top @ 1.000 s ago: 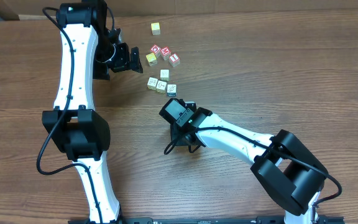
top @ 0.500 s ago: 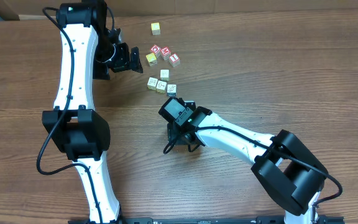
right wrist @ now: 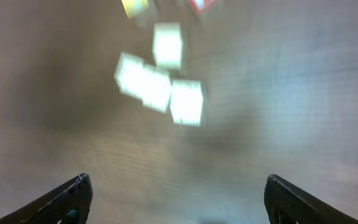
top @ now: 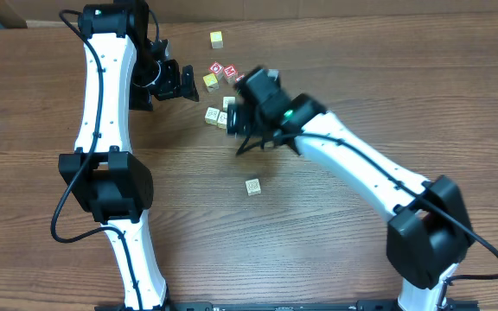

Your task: Flip 5 blocks

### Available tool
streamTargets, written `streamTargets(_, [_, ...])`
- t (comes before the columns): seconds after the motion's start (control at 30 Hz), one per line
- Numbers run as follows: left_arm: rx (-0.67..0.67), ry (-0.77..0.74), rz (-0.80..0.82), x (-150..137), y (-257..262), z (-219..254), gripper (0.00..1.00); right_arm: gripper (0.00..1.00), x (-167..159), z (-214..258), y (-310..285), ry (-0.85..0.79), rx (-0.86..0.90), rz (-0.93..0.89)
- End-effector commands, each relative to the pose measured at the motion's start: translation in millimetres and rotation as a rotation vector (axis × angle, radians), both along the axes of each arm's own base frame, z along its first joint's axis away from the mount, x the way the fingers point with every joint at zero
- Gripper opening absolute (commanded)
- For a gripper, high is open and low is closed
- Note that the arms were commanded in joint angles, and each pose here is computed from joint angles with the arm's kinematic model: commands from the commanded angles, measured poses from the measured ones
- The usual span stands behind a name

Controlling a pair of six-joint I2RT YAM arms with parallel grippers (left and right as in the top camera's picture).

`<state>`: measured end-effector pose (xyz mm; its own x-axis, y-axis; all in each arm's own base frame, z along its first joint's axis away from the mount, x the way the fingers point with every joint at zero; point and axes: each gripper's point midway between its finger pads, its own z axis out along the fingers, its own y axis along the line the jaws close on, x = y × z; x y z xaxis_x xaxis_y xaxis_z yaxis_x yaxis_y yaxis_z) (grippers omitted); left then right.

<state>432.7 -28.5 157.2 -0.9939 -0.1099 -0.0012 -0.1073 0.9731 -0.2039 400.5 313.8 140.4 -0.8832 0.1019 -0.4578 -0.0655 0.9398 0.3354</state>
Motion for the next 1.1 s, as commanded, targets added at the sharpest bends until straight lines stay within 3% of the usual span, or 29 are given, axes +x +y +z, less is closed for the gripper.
streamTargets(0.0, [0.005,-0.008,0.012,3,3,1,1.0,0.89,20,19,-3,-0.073,0.038,-0.016])
streamTargets(0.37, [0.005,-0.008,0.012,3,3,1,1.0,0.88,57,-63,17,-0.095,-0.002,-0.043])
streamTargets(0.57, [0.005,-0.008,0.012,3,3,1,1.0,0.67,58,-108,23,-0.055,-0.018,-0.031])
streamTargets(0.73, [0.005,-0.008,0.012,3,3,1,1.0,0.5,52,-117,20,-0.022,-0.045,-0.029])
streamTargets(1.0, [0.005,-0.008,0.012,3,3,1,1.0,0.31,53,-77,2,-0.032,-0.038,-0.055])
streamTargets(1.07, [0.005,-0.008,0.012,3,3,1,1.0,0.3,49,-57,-5,-0.034,-0.036,-0.06])
